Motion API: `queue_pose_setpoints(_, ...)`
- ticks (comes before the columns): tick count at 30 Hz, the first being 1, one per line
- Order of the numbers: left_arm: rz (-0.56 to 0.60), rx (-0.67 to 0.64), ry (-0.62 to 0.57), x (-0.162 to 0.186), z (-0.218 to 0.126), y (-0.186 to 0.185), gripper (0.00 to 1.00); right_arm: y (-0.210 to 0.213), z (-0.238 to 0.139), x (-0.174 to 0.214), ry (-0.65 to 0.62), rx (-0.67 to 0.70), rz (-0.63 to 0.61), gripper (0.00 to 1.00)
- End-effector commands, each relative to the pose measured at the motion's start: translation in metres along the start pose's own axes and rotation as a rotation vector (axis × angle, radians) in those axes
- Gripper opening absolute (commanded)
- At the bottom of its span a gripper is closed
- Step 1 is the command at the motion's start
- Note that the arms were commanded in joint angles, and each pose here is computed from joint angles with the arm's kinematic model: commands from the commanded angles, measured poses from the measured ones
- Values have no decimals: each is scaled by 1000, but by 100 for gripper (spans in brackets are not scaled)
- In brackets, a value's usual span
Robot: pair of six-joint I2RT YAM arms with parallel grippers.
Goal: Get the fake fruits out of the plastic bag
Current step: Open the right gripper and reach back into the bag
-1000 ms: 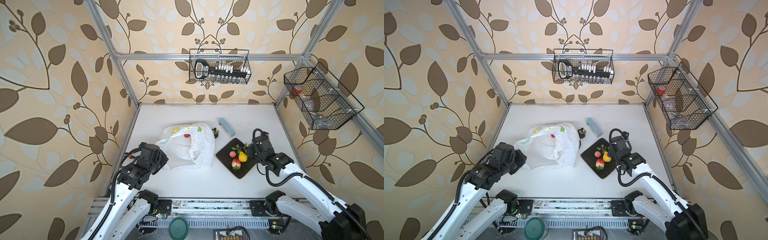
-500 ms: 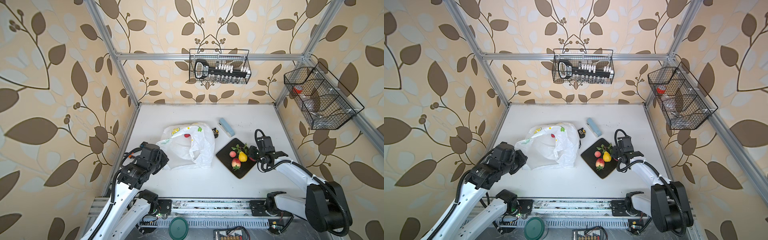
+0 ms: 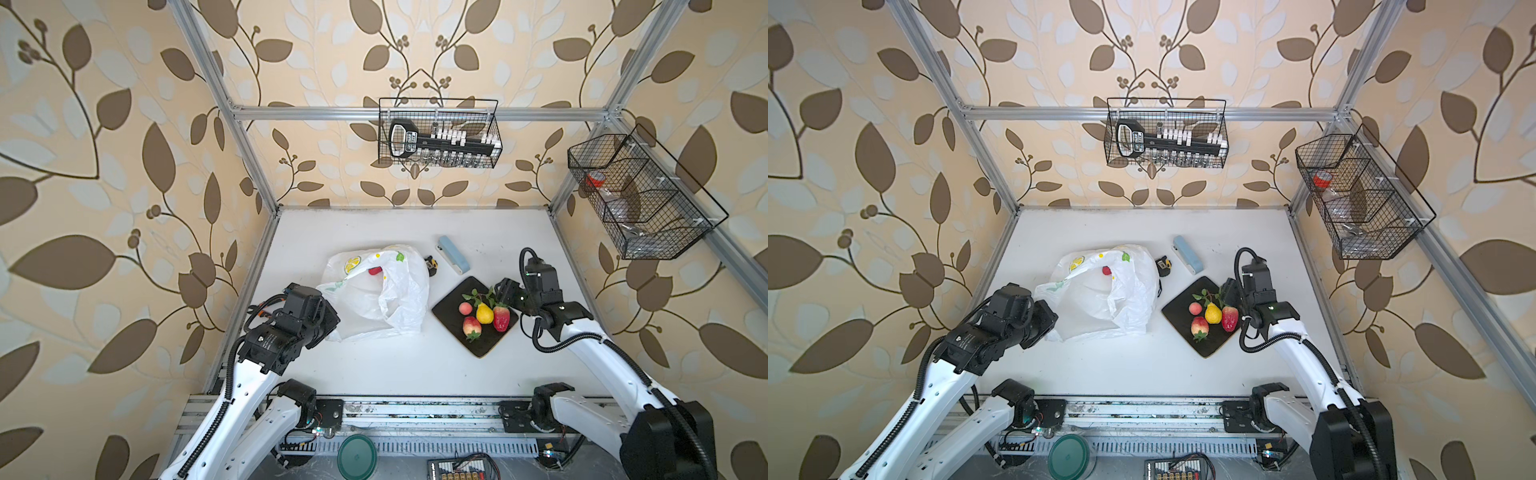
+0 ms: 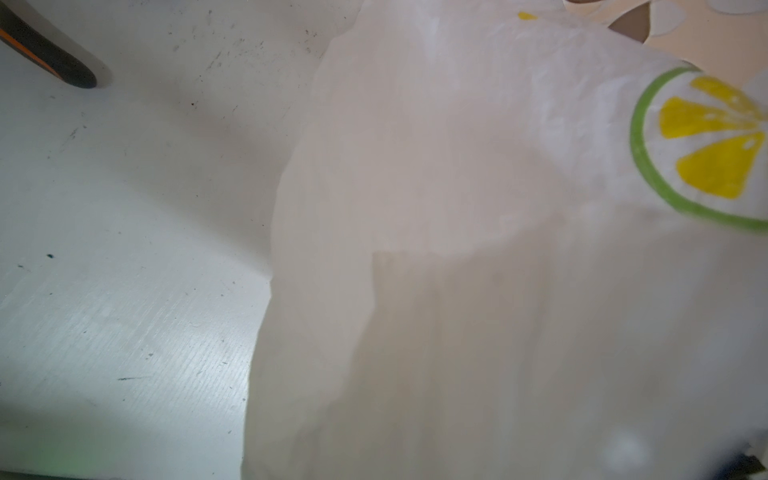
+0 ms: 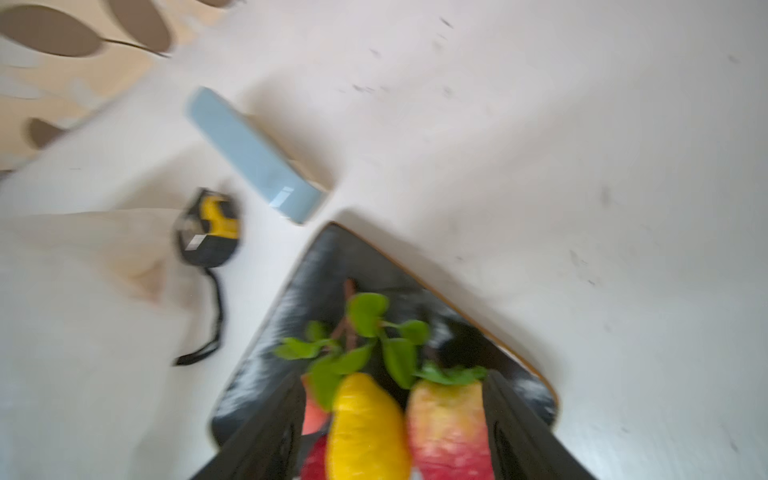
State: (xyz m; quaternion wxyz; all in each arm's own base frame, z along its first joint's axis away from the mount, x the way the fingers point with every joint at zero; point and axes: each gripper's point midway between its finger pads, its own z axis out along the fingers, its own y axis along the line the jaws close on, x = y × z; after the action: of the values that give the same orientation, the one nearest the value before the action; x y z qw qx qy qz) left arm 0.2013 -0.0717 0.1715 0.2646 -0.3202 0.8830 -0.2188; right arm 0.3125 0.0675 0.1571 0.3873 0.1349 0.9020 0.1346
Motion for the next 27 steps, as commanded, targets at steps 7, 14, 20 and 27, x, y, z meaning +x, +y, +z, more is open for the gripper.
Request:
queue_pose_setpoints(7, 22, 49, -13, -2, -7, -11, 0, 249, -65, 89, -55, -621, -696, 60)
queue_pose_setpoints(14, 20, 85, -24, -4, -11, -17, 0, 317, -12, 169, 34, -642, -884, 47)
queue_pose_setpoints(20, 36, 99, -16, -7, -15, -27, 0, 342, 47, 188, 109, -525, -800, 42)
queue_pose_setpoints(27, 58, 103, -11, -6, -23, -28, 0, 337, 111, 190, 217, -372, -564, 49)
